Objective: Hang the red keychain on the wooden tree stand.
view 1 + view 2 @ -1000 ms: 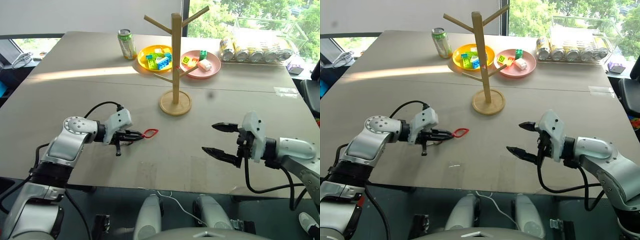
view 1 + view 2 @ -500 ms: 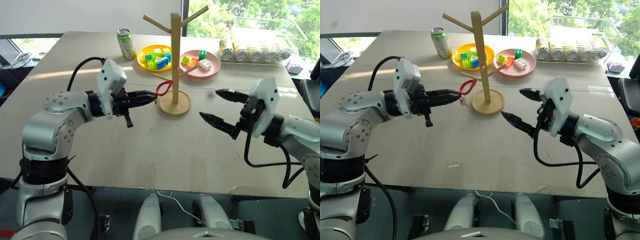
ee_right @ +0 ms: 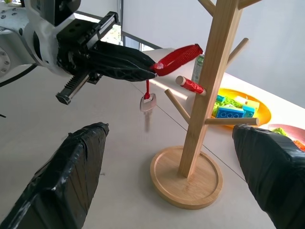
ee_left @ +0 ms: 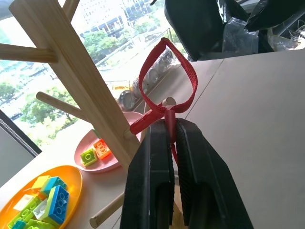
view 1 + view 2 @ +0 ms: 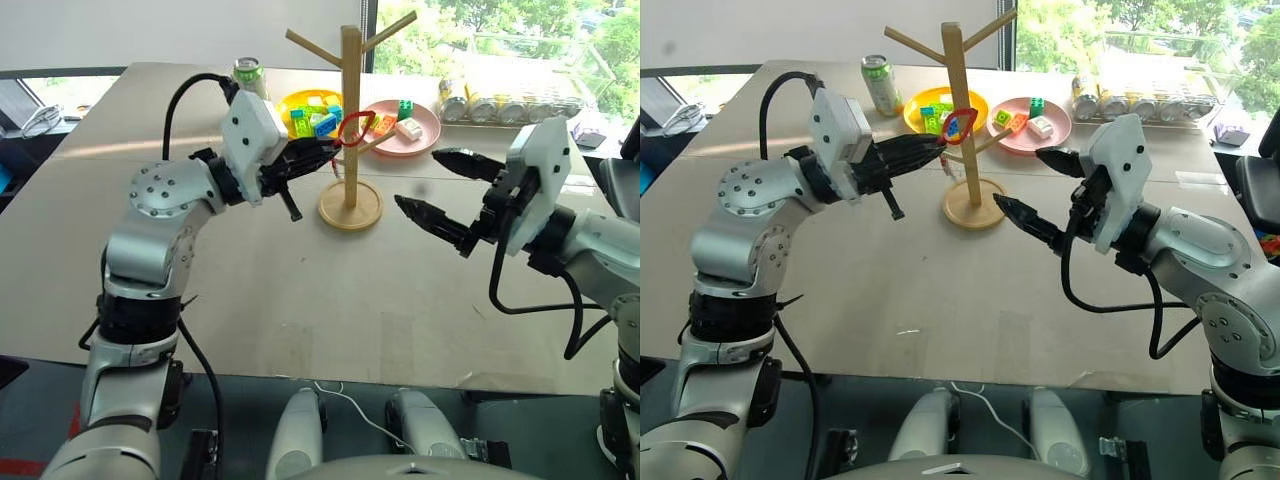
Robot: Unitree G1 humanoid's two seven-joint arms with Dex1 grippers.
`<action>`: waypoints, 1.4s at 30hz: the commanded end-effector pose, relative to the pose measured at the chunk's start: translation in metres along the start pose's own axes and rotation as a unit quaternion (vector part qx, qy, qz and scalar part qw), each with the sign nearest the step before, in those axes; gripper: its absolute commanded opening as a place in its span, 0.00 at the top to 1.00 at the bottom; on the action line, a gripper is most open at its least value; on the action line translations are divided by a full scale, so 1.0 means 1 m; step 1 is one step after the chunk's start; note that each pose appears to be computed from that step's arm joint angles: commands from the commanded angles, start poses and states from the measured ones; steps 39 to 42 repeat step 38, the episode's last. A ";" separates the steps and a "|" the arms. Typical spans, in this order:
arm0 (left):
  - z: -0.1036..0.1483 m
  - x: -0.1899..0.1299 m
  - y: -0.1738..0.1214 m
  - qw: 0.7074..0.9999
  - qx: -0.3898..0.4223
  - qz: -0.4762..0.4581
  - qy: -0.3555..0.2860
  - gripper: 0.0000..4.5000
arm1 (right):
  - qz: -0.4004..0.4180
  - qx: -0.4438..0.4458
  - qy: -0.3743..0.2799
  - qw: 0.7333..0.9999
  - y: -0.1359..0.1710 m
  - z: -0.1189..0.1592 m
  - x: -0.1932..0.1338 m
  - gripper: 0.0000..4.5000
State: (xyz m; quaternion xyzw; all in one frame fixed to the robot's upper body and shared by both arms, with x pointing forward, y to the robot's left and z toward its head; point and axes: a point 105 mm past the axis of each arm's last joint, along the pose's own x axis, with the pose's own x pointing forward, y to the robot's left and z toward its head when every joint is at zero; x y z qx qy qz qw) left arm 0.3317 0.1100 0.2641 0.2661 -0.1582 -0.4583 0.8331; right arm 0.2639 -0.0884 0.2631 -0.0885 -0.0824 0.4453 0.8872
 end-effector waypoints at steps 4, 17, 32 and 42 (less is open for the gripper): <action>0.002 0.004 0.005 0.997 0.080 0.003 0.000 0.99 | -0.012 -0.022 -0.016 1.000 0.001 0.012 -0.005 0.00; -0.011 0.013 0.013 0.992 0.125 0.023 0.012 0.84 | -0.021 -0.023 -0.008 0.999 -0.001 0.008 -0.008 0.00; -0.001 -0.063 0.050 0.978 -0.194 0.026 0.066 0.01 | 0.024 -0.015 0.046 0.999 -0.017 -0.004 -0.017 0.00; -0.006 -0.096 0.062 0.956 -0.280 0.031 0.081 0.01 | 0.043 -0.004 0.063 0.997 -0.032 -0.002 -0.019 0.00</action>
